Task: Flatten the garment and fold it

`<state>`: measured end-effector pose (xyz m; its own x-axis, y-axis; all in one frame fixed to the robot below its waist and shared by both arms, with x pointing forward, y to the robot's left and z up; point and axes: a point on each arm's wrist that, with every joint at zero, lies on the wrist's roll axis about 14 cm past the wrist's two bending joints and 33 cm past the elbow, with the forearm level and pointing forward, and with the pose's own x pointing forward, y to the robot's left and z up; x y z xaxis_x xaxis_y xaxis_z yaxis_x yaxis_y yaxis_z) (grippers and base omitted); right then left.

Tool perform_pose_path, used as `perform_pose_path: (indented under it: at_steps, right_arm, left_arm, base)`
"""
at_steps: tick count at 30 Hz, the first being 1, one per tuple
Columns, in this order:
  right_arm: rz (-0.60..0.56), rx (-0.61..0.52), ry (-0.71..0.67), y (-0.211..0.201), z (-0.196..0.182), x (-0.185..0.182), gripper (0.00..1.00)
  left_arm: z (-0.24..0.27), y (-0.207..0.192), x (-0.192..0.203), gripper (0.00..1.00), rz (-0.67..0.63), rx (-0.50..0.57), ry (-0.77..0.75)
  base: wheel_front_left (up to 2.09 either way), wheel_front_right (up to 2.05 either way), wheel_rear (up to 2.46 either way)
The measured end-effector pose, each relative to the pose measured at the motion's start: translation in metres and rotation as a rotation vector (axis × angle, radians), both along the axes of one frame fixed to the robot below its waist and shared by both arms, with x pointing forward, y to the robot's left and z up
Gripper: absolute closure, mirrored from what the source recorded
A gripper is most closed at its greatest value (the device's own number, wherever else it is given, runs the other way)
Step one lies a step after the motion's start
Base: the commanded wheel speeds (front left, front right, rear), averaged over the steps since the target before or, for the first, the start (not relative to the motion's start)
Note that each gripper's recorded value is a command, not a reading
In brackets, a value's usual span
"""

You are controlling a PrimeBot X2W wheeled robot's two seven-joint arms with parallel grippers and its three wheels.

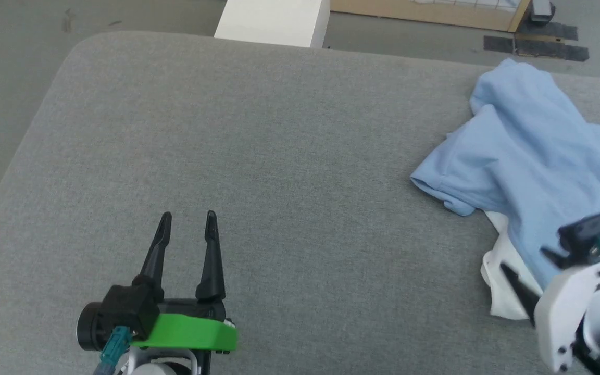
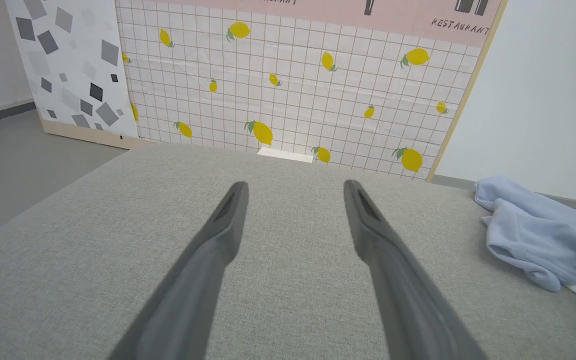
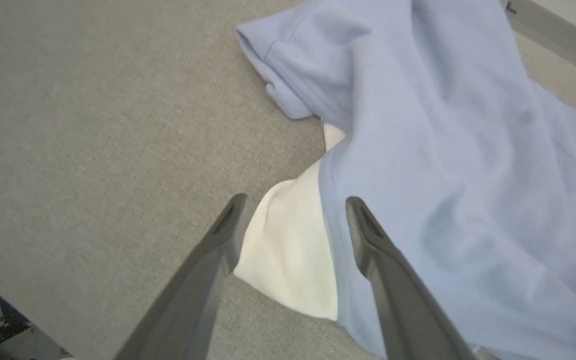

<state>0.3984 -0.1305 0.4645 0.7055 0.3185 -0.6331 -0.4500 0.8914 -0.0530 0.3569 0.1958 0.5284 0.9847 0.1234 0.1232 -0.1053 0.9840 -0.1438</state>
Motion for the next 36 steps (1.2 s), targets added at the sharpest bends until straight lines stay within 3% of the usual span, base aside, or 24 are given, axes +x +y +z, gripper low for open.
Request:
perform_pose_path:
  at_steps: [9,10,11,14,18,22,29,32,36]
  right_arm:
    - [0.091,-0.086,0.275,0.010,-0.070,-0.040,0.00]
    - [0.092,-0.101,0.277,0.009,-0.074,-0.039,0.27]
    - [0.092,-0.109,0.272,0.008,-0.077,-0.037,1.00]
    - [0.102,-0.119,0.239,0.010,-0.081,-0.030,1.00]
    - [0.117,-0.050,0.173,0.030,-0.068,-0.017,1.00]
    - [0.152,0.061,0.060,0.063,-0.033,-0.001,1.00]
    - [0.366,0.213,-0.170,0.157,0.049,0.006,1.00]
    - [0.504,0.253,-0.133,0.203,0.047,-0.024,1.00]
    - [0.647,0.224,0.015,0.233,0.007,-0.066,1.00]
  left_arm:
    - [-0.014,0.010,-0.001,0.00,0.041,0.000,0.048]
    - [-0.016,0.012,-0.001,0.00,0.047,0.000,0.052]
    - [-0.017,0.013,-0.001,0.00,0.050,-0.001,0.056]
    - [-0.017,0.016,0.000,0.00,0.063,-0.003,0.056]
    - [-0.014,0.018,-0.003,0.00,0.070,-0.003,0.047]
    - [-0.007,0.019,-0.007,0.00,0.073,-0.007,0.025]
    - [0.008,0.025,-0.018,0.00,0.084,-0.012,-0.024]
    - [0.009,0.027,-0.023,0.00,0.093,-0.011,-0.026]
    - [0.008,0.032,-0.029,0.00,0.112,-0.013,-0.021]
  base:
    - [0.00,0.00,0.00]
    - [0.00,0.00,0.00]
    - [0.00,0.00,0.00]
    - [0.00,0.00,0.00]
    - [0.00,0.00,0.00]
    - [0.00,0.00,0.00]
    - [0.00,0.00,0.00]
    - [0.00,0.00,0.00]
    - [0.00,0.00,0.00]
